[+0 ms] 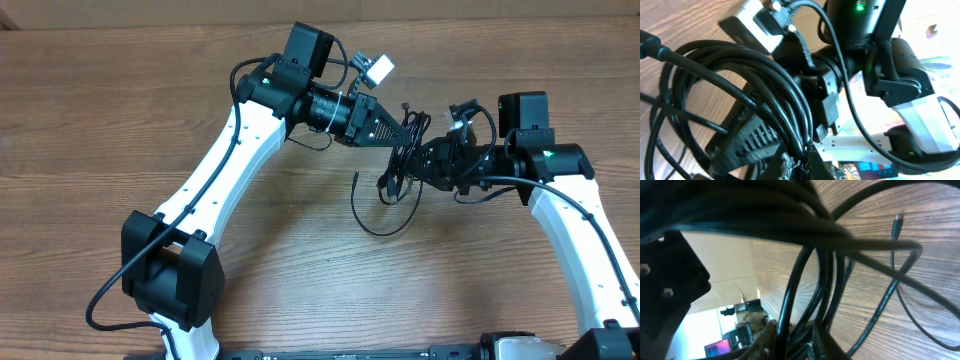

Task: Untangle cables

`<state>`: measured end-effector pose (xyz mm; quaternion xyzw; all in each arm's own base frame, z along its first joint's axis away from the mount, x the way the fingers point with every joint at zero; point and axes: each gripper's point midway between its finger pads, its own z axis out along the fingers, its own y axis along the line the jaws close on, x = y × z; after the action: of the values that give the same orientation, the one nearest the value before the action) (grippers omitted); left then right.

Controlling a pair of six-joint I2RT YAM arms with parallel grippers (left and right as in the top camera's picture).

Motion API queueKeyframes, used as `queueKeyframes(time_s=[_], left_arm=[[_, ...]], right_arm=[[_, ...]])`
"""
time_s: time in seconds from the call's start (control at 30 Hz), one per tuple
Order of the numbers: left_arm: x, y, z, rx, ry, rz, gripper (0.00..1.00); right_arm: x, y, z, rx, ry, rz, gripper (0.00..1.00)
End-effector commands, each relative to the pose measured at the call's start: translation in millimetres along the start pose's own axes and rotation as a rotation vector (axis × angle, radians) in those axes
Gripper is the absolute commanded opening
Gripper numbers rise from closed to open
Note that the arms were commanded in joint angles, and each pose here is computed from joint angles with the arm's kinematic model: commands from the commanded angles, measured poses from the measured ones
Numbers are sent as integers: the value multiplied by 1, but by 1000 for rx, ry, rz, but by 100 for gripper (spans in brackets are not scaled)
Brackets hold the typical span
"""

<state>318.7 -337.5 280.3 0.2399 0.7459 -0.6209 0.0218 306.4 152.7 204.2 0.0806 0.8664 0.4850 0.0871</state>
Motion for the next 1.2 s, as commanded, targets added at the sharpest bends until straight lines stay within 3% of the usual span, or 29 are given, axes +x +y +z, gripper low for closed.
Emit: queueKeyframes(time_s=[0.0,0.17,0.33,0.43,0.7,0.93,1.1,1.17], left_arm=[[1,-19,-2,63,14,4,4],[-4,16,-3,-134,-39,-31,4],[-7,90,-35,-571,-158,-199,4],[-12,110,-56,-694,-228,-263,4],[-2,141,-106,-870,-332,-461,4],[23,141,-105,-884,-247,-523,4],[25,142,-106,-893,-236,-517,4],[25,141,-106,-893,-230,-505,4]], right_arm=[[0,1,0,-8,2,-8,4],[0,1,0,-8,3,-9,4],[4,-1,0,-2,17,-23,4],[9,-3,0,5,32,-38,4],[10,-7,0,24,32,-63,4],[-7,-94,-26,530,-175,244,4],[4,-118,-42,682,-192,308,8],[8,-123,-46,718,-186,319,16]])
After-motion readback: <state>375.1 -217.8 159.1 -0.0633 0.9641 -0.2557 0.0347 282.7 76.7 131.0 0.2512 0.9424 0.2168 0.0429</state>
